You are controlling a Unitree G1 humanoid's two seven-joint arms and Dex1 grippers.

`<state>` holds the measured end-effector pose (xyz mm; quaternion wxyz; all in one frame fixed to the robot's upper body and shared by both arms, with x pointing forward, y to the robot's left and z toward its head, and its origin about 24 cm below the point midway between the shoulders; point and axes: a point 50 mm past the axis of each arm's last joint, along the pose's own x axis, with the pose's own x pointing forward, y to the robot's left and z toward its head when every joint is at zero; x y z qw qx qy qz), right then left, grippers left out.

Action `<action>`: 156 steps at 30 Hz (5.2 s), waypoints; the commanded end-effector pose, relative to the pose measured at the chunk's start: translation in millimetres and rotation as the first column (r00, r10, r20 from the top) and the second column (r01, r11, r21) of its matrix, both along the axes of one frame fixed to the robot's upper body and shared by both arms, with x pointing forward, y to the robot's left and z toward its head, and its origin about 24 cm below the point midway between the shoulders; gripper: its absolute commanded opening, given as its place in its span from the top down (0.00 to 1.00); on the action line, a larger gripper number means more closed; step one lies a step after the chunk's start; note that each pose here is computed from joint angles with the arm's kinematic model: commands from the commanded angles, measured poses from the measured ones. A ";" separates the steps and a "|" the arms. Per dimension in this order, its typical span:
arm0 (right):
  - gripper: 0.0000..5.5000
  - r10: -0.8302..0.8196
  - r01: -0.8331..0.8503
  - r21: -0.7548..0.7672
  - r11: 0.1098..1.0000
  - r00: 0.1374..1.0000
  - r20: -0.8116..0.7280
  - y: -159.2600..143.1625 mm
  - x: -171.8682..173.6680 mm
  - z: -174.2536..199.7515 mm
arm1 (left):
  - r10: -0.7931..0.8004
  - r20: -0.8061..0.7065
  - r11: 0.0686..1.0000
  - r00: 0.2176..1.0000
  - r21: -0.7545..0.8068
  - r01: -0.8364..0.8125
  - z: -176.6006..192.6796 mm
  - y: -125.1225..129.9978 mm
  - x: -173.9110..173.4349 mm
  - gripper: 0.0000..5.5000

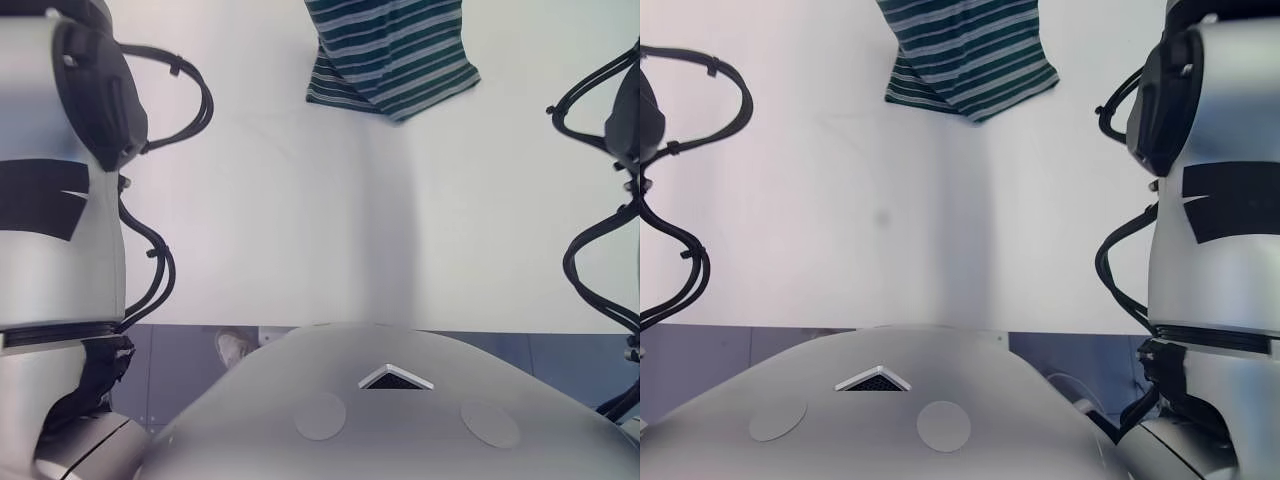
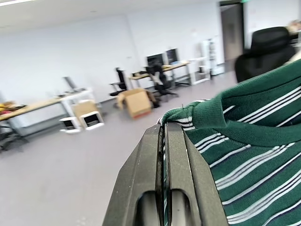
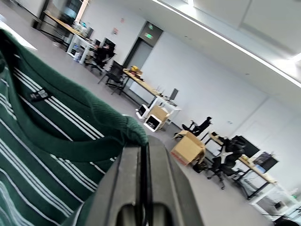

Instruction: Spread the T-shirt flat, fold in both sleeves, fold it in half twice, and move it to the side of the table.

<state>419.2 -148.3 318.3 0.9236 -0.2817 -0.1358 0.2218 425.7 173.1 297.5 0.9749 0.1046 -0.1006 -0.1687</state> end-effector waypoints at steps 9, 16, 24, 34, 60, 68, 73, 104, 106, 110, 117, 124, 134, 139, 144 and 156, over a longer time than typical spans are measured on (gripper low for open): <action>1.00 0.184 -0.160 -0.434 0.887 0.983 0.012 -18.6 -20.1 20.9 | -0.138 0.040 0.981 0.990 0.140 0.131 62.6 35.7 -25.0 1.00; 1.00 0.495 -0.911 -0.165 0.378 0.349 -0.796 -35.8 -180.5 -114.2 | -0.584 -0.796 0.455 0.157 -0.161 0.876 -106.3 78.9 -180.6 1.00; 1.00 0.414 -0.918 -0.105 0.382 0.272 -0.869 -6.7 -243.7 -207.1 | -0.503 -0.823 0.617 0.263 -0.128 0.777 -216.3 58.0 -206.6 1.00; 0.77 0.324 -0.873 -0.089 0.479 0.269 -0.907 -28.4 -247.9 -204.0 | -0.532 -0.646 0.638 0.548 0.120 0.761 -217.0 -37.5 -149.0 0.82; 0.76 -0.118 -0.572 -0.449 0.686 0.522 -0.845 -87.1 -164.4 -263.8 | -0.451 -0.640 0.553 0.622 0.346 0.758 -225.9 -8.5 -151.6 1.00; 0.76 -0.238 -0.541 -0.463 0.702 0.435 -0.868 -118.8 -190.2 -270.0 | -0.192 -0.807 0.440 0.558 0.438 0.784 -208.9 74.2 -199.2 1.00; 0.76 -0.179 -0.538 -0.417 0.733 0.439 -0.880 -109.0 -193.4 -266.0 | -0.149 -0.811 0.486 0.566 0.438 0.756 -230.8 72.5 -206.3 0.98; 0.76 -0.205 -0.215 -0.408 0.887 0.610 -0.765 -52.1 -87.4 -300.8 | -0.119 -0.786 0.773 0.607 0.310 0.553 -296.4 5.4 -102.5 1.00; 0.76 -0.200 -0.230 -0.420 0.878 0.621 -0.758 -49.8 -87.8 -296.2 | -0.123 -0.786 0.784 0.605 0.297 0.546 -295.4 3.2 -105.3 1.00; 0.76 -0.162 -0.331 -0.418 0.846 0.589 -0.792 -46.2 -100.5 -291.7 | -0.109 -0.795 0.787 0.597 0.298 0.540 -292.2 5.8 -113.0 1.00; 0.76 -0.217 -0.178 -0.425 0.888 0.651 -0.727 -49.9 -85.5 -284.7 | -0.090 -0.772 0.837 0.629 0.284 0.468 -279.1 3.3 -108.3 1.00; 0.76 -0.279 -0.002 -0.421 0.907 0.746 -0.605 -18.1 -48.7 -286.0 | 0.011 -0.694 0.932 0.720 0.269 0.245 -257.7 3.2 -63.8 1.00; 0.76 -0.119 0.115 -0.032 0.993 0.975 -0.185 -12.1 -47.9 -215.0 | -0.280 -0.701 0.956 0.656 -0.142 0.256 -206.9 93.9 -147.7 0.78; 0.76 -0.196 0.194 -0.029 0.981 0.955 -0.224 -24.9 -83.9 -227.3 | -0.231 -0.827 0.966 0.512 -0.132 0.223 -215.0 120.8 -197.1 0.75; 0.76 -0.208 0.203 -0.044 0.978 0.950 -0.234 -17.7 -86.7 -224.3 | -0.237 -0.878 0.969 0.416 -0.182 0.168 -259.7 113.0 -204.8 0.75; 0.76 -0.250 0.236 -0.083 0.968 0.930 -0.268 -23.5 -87.3 -234.8 | -0.284 -0.864 0.959 0.416 -0.253 0.128 -286.3 100.6 -201.7 0.94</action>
